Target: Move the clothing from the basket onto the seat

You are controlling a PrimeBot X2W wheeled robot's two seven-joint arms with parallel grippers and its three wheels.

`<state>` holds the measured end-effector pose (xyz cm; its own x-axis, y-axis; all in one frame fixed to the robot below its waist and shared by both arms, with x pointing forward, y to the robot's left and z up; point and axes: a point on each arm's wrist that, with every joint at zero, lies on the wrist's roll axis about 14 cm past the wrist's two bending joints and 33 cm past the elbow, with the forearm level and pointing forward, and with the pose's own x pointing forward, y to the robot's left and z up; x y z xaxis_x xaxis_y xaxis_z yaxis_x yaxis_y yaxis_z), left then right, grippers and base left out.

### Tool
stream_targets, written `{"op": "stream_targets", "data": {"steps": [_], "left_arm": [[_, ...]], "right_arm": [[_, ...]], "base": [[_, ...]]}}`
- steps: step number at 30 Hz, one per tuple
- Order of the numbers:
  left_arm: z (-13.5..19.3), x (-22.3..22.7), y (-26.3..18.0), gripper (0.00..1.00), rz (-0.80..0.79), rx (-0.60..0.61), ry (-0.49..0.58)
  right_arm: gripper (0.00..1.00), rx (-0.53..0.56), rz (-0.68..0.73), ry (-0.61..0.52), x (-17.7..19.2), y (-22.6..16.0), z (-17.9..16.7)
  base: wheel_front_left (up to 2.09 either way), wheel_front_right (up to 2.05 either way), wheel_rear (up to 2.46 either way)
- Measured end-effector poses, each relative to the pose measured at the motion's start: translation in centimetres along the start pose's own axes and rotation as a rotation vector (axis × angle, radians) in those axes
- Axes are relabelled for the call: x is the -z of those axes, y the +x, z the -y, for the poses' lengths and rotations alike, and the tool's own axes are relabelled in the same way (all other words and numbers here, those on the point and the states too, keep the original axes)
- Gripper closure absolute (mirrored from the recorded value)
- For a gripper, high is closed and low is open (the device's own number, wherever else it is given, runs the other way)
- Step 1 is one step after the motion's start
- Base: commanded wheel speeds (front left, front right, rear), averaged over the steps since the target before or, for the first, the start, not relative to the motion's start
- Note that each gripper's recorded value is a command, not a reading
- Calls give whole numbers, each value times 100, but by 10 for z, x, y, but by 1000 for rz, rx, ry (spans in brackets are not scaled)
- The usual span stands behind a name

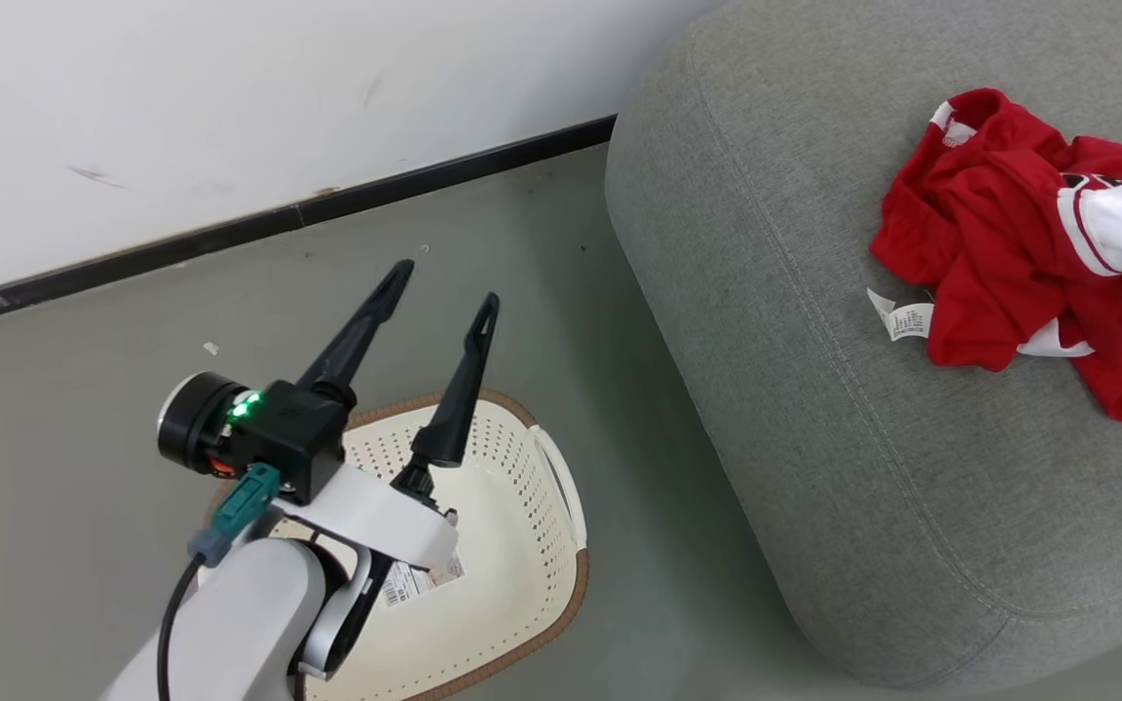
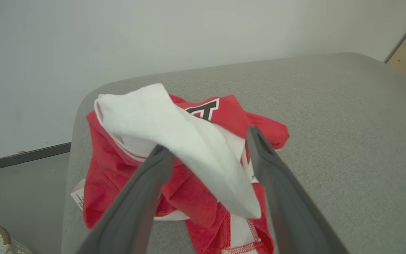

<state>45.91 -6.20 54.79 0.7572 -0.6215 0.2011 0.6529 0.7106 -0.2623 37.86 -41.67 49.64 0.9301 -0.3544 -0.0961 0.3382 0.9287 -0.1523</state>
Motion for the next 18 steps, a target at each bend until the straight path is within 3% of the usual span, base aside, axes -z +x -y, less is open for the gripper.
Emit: {"op": "stream_targets", "data": {"steps": [9,18], "left_arm": [[-19,-12,-10,0,35,-92,13],[-52,-18,-35,0,35,-240,57]], "right_arm": [[0,-38,104,-23,-31,-9,-8],[0,-170,221,-21,-64,-9,-60]], "base": [[0,0,0],[0,0,0]]}}
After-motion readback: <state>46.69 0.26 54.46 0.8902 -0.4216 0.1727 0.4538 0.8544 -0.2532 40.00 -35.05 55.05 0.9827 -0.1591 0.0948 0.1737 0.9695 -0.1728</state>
